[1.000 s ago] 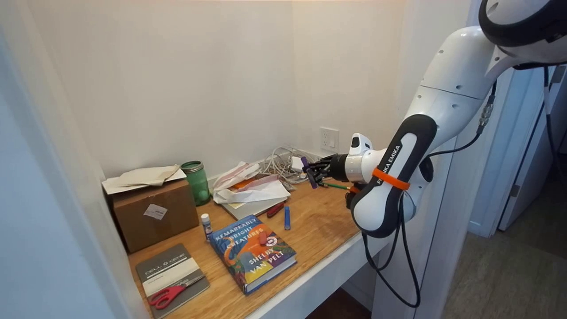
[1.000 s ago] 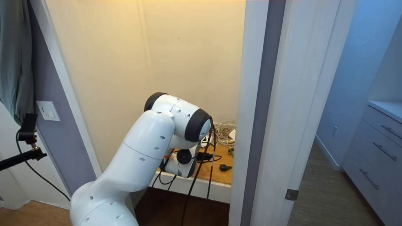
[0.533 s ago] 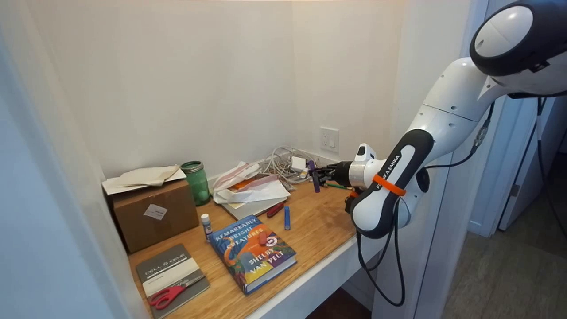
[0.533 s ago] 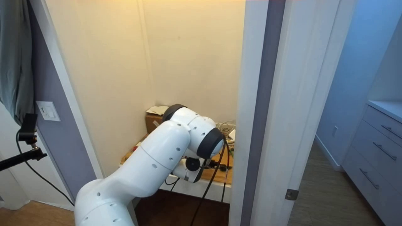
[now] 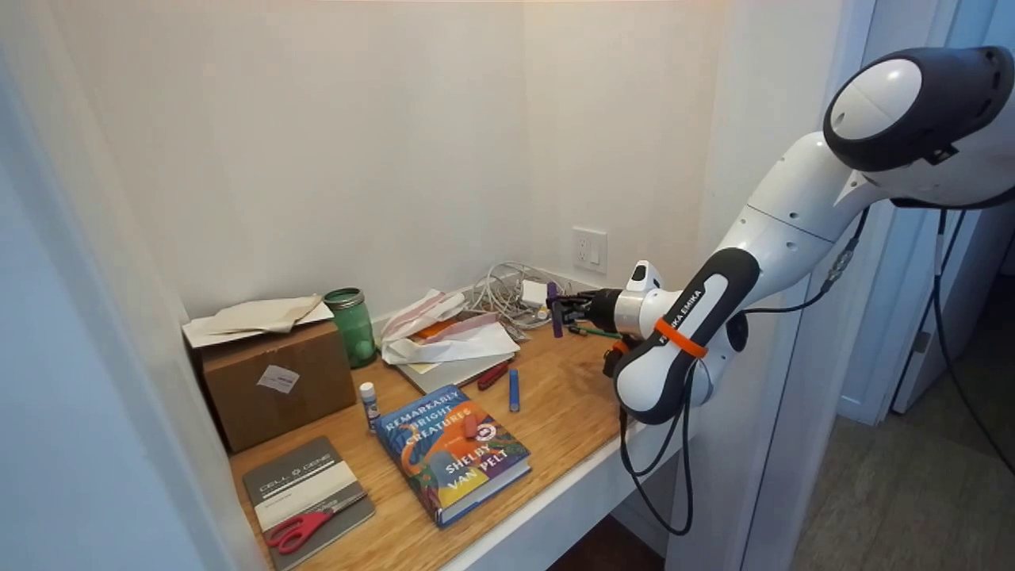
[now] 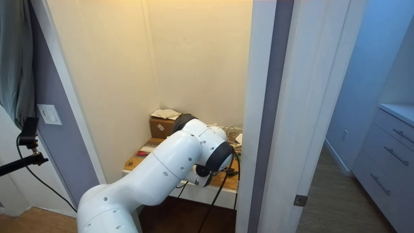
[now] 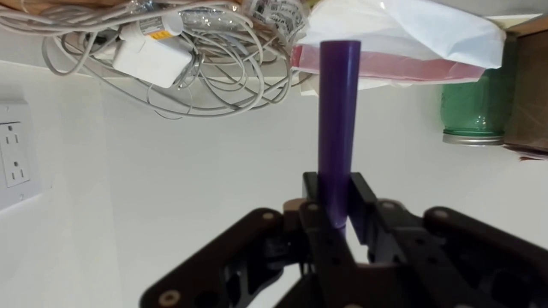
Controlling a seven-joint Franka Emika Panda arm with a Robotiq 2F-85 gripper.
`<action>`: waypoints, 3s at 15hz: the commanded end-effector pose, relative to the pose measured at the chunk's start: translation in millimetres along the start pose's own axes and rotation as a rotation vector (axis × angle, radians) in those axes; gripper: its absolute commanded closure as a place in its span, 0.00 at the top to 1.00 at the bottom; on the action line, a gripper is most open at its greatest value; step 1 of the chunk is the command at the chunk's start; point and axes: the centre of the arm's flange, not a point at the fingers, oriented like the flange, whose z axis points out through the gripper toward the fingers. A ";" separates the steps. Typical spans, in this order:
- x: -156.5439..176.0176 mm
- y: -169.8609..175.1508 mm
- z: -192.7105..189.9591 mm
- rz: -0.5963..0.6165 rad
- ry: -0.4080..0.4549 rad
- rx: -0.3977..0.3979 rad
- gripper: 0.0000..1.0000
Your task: Place the purple marker upright.
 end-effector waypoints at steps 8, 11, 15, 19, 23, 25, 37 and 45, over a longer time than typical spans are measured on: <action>-24.4 13.4 34.0 0.037 0.030 0.042 0.05; -23.8 8.6 38.3 0.066 0.033 0.059 0.05; -23.1 5.3 40.7 0.119 0.025 0.085 0.05; -29.3 3.1 35.4 0.144 -0.017 0.102 0.05; -37.5 1.8 33.2 0.159 -0.058 0.106 0.43; -34.9 2.9 33.3 0.154 -0.039 0.098 0.49; 5.5 -13.9 36.2 0.126 -0.026 0.101 1.00; 24.0 -20.2 43.6 0.105 -0.025 0.107 1.00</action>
